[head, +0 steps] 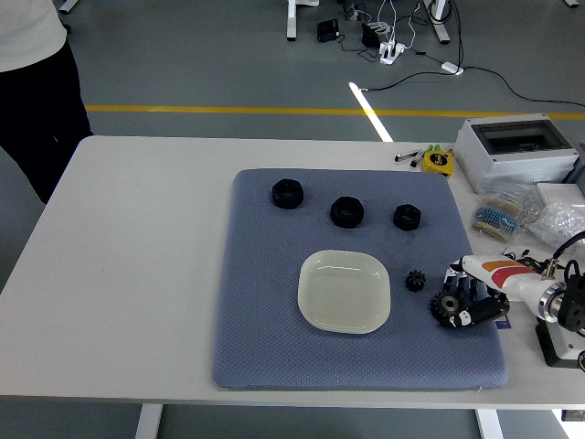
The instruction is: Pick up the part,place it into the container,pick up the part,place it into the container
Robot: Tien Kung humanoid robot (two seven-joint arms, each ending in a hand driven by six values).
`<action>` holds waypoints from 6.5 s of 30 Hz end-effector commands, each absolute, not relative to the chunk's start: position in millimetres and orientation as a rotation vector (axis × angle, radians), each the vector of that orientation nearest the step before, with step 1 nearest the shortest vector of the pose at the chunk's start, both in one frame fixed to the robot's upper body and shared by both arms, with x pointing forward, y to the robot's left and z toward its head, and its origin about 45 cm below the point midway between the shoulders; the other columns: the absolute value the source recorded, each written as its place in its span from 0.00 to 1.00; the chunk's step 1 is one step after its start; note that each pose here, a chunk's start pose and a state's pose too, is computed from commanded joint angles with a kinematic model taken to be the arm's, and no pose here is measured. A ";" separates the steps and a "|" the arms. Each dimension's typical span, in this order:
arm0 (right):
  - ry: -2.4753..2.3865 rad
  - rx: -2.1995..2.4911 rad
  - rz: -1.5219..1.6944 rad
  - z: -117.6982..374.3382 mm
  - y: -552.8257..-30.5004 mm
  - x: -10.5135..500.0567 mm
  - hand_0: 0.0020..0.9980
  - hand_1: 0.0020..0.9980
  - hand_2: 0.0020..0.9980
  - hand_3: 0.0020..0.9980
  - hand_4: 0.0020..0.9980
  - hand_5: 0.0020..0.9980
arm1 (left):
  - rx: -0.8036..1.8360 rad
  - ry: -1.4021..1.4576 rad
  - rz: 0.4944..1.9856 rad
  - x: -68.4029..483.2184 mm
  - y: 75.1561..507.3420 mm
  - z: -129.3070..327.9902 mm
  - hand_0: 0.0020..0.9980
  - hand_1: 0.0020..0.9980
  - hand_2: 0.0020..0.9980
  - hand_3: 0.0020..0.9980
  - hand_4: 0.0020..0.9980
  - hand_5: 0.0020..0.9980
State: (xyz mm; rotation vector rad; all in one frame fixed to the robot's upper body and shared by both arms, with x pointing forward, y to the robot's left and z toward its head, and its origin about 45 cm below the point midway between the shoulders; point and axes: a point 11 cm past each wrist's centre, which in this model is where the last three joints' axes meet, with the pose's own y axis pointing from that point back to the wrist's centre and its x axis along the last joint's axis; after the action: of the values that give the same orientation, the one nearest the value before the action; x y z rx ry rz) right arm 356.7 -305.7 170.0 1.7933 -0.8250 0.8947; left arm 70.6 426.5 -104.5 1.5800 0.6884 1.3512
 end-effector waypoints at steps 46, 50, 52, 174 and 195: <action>-0.739 2.043 1.267 216.9 -157.1 346.7 0.24 0.37 0.46 0.50 0.74 0.29 | 1.593 0.686 1.352 67.1 432.2 -103.0 0.71 0.64 0.67 0.58 0.68 0.64; -0.751 2.037 1.271 207.4 -151.1 350.1 0.21 0.36 0.46 0.52 0.75 0.29 | 1.595 0.686 1.353 66.9 432.6 -102.8 0.71 0.64 0.67 0.58 0.68 0.64; -0.774 2.033 1.280 206.4 -147.9 353.5 0.21 0.36 0.46 0.52 0.75 0.29 | 1.597 0.686 1.352 66.6 432.8 -102.8 0.71 0.64 0.67 0.58 0.68 0.64; -0.917 1.844 1.080 201.4 -270.6 387.5 0.12 0.28 0.40 0.49 0.81 0.30 | 1.593 0.681 1.343 70.0 431.1 -102.9 0.71 0.64 0.67 0.58 0.68 0.64; -0.830 1.822 1.070 186.4 -266.4 391.6 0.35 0.52 0.65 0.62 0.98 0.38 | 1.592 0.681 1.344 70.7 430.7 -102.9 0.71 0.64 0.67 0.58 0.68 0.63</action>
State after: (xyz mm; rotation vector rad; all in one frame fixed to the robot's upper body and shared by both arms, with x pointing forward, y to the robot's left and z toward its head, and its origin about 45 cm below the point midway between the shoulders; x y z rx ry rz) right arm 391.6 -266.4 186.4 1.8224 -0.8301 1.0699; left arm 70.7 430.7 -102.9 1.5923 0.6810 1.3437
